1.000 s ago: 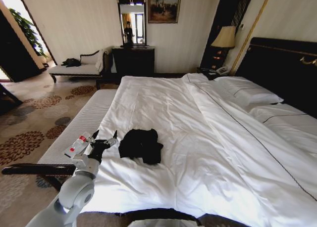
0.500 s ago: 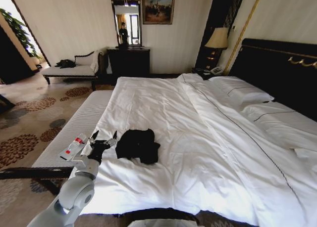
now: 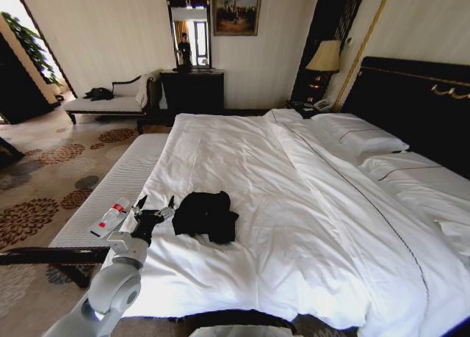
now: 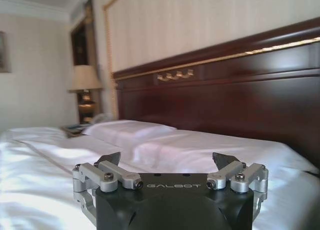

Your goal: Fold the clothes on the bed.

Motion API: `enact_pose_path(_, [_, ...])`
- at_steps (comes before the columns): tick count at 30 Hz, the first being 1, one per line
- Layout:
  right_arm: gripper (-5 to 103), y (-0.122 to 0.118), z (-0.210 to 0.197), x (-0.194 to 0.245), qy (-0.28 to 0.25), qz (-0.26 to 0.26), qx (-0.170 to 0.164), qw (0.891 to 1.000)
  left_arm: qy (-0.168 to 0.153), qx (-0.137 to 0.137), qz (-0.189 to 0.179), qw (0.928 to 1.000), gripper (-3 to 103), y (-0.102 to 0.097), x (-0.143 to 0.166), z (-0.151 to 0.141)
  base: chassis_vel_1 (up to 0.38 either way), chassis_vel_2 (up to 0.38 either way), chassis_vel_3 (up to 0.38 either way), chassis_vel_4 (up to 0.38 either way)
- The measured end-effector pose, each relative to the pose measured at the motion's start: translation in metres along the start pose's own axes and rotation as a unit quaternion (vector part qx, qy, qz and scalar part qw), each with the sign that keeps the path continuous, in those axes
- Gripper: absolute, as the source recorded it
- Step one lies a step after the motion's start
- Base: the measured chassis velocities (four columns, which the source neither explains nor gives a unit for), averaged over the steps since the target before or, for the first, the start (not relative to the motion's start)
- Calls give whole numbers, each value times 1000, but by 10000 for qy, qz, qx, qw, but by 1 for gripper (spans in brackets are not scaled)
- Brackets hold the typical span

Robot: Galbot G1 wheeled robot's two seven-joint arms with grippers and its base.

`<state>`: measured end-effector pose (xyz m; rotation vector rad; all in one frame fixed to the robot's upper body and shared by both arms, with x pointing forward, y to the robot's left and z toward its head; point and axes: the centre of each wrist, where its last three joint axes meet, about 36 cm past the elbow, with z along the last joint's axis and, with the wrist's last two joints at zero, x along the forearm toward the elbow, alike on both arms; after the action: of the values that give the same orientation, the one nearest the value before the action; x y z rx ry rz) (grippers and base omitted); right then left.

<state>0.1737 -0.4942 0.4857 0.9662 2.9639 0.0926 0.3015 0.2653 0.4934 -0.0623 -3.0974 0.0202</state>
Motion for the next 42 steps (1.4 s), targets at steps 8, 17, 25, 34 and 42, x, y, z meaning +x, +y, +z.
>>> enact_pose_path(8, [100, 68, -12, 1, -151, -758, -104, 9970, 12, -18, -19, 10000, 100, 1, 3, 1, 0, 0, 0, 0])
enact_pose_path(17, [100, 91, -11, -1, -114, -1047, 62, 9944, 14, -13, 3, 10000, 100, -1, 4, 0, 0, 0, 0, 0])
enact_pose_path(25, [100, 94, -6, 3, -79, -1084, 177, 9939, 37, -7, 25, 10000, 100, -3, 4, 3, 0, 0, 0, 0])
enact_pose_path(34, [100, 103, 0, 8, -61, -1156, 179, 9931, 35, -60, 28, 10000, 100, 0, 4, 1, 0, 0, 0, 0])
enact_pose_path(42, [100, 108, 2, 10, -47, -1190, 178, 9927, 25, -63, 43, 10000, 100, 0, 4, 0, 0, 0, 0, 0])
